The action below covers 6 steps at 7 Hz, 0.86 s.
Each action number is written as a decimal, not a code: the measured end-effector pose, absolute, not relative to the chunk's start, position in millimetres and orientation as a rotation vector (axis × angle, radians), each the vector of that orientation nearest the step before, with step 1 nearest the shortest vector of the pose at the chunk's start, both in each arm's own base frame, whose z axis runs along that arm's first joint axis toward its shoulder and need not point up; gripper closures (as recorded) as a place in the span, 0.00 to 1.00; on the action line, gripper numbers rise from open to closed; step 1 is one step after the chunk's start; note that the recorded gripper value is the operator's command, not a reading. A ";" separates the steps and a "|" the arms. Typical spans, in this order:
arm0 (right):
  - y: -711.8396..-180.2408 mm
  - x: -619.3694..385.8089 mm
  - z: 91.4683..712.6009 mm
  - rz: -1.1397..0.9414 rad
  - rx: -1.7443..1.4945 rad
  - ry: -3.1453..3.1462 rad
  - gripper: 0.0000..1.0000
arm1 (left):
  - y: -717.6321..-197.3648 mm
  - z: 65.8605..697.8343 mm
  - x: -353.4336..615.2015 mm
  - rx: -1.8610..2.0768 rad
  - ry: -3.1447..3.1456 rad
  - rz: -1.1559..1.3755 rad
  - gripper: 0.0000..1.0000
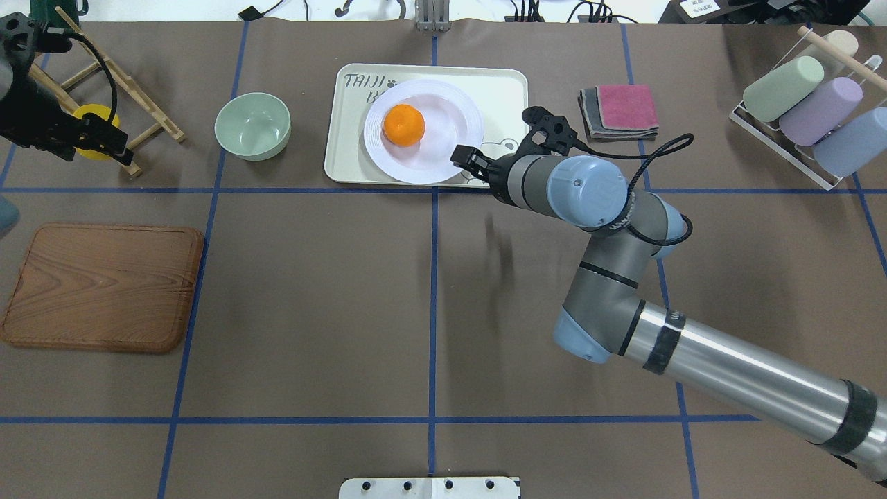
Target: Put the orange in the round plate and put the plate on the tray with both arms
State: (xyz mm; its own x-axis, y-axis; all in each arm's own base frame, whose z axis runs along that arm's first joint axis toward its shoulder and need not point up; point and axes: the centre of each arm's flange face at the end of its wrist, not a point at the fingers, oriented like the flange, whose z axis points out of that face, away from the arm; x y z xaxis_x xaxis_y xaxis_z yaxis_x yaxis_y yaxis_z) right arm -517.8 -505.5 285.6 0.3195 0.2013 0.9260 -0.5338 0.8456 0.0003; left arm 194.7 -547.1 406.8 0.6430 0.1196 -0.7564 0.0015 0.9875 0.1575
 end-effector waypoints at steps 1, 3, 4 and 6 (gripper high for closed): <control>-495.9 -481.8 286.1 0.317 0.340 -1.038 0.00 | -545.4 411.4 192.5 0.149 0.867 0.074 0.03; -507.6 -384.4 275.4 0.067 0.271 -0.893 0.00 | -538.6 436.8 176.3 0.162 0.841 0.131 0.03; -518.1 -332.2 281.6 -0.011 0.258 -0.868 0.00 | -532.2 455.5 164.1 0.166 0.825 0.161 0.02; -518.3 -243.6 336.7 -0.003 0.239 -0.807 0.00 | -508.1 504.7 131.7 0.180 0.796 0.222 0.02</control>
